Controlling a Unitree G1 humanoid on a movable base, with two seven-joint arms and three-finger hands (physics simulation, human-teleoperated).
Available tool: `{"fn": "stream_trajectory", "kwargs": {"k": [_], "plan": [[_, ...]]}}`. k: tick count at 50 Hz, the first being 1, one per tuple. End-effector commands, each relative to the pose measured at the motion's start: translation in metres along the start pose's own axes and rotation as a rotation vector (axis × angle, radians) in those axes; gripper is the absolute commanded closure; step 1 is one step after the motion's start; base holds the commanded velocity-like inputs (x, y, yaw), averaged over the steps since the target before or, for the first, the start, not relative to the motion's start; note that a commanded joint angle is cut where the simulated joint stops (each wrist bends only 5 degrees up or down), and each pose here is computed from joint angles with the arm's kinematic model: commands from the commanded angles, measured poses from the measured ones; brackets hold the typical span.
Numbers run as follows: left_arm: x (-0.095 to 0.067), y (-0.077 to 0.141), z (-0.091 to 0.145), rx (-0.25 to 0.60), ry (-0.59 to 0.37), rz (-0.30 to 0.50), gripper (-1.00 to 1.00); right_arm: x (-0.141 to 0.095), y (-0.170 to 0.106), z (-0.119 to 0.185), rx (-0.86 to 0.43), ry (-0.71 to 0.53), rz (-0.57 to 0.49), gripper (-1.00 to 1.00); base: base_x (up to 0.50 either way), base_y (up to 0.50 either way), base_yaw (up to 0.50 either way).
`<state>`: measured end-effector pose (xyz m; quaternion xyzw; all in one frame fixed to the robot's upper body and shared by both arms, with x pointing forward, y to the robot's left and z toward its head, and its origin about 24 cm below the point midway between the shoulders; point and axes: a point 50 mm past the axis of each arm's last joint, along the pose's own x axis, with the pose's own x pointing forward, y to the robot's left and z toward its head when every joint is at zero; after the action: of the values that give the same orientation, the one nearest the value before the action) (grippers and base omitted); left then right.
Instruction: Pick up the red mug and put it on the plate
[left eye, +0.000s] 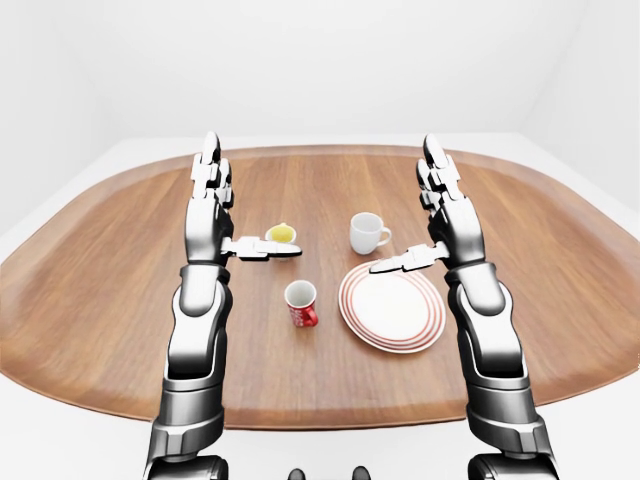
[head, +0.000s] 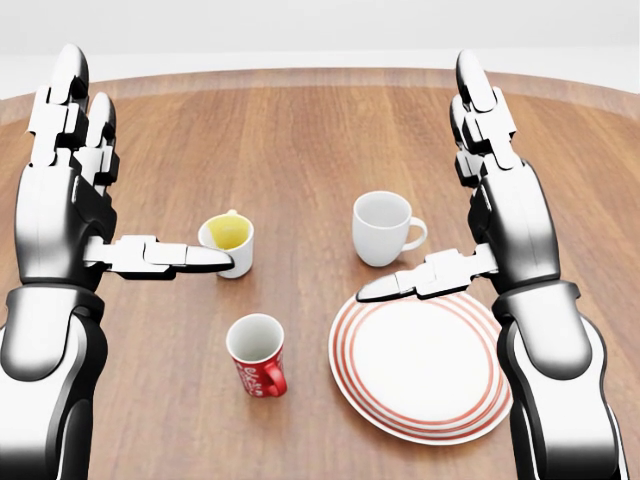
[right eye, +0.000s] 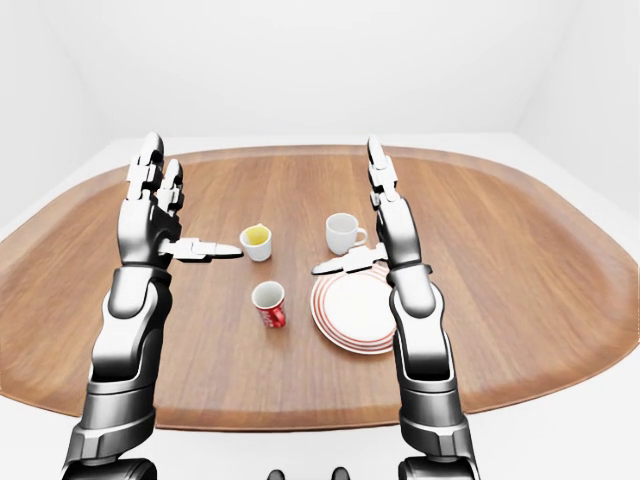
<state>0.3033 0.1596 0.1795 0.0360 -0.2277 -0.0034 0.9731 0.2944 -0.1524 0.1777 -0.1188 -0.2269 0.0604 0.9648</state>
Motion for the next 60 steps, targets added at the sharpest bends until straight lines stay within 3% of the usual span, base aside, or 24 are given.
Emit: {"fn": "stream_trajectory", "kwargs": {"k": [1,47,60], "plan": [[-0.001,0.0,0.0,0.001,0.001,0.001,-1.0,0.0,0.0,-0.001,0.002,0.004,-0.001,-1.0,0.34,0.0,0.0],[-0.001,0.001,-0.001,0.009,0.006,0.003,-1.0,0.003,0.003,-0.004,0.001,0.018,0.018,-1.0,0.34,0.0,0.0],[-0.002,0.002,0.001,0.009,-0.003,0.003,-1.0,0.016,0.015,-0.006,-0.065,0.033,0.123,-1.0,0.08,0.0,0.0]]}}
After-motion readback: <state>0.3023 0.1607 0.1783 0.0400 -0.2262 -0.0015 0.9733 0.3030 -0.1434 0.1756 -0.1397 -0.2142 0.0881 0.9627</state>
